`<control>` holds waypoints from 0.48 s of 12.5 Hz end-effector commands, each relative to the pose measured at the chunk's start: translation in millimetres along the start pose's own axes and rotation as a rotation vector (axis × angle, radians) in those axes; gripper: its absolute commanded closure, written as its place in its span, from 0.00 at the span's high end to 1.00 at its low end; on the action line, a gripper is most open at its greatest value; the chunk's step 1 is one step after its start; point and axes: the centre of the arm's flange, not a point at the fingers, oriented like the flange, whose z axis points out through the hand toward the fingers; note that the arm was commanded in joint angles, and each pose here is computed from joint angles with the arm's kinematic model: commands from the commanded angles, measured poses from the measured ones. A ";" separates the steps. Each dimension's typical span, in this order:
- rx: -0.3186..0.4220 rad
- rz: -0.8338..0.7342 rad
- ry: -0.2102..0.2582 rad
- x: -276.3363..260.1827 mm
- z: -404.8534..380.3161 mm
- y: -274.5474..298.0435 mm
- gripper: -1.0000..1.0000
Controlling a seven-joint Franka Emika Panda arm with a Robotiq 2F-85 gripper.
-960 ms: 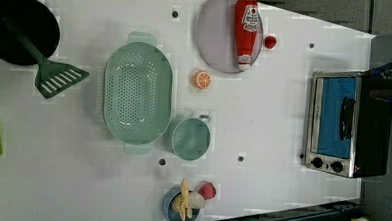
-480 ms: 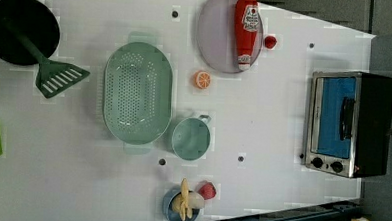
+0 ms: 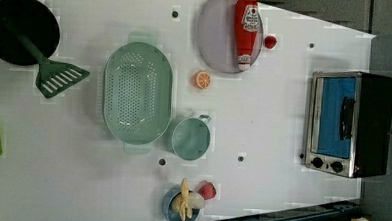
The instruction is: Flap open oven.
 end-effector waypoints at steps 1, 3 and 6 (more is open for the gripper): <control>-0.029 0.045 -0.028 5.8 17.8 5.5 0.22; -0.023 -0.022 -0.031 13.3 20.7 11.5 0.17; 0.012 -0.297 -0.014 37.7 26.0 27.5 0.17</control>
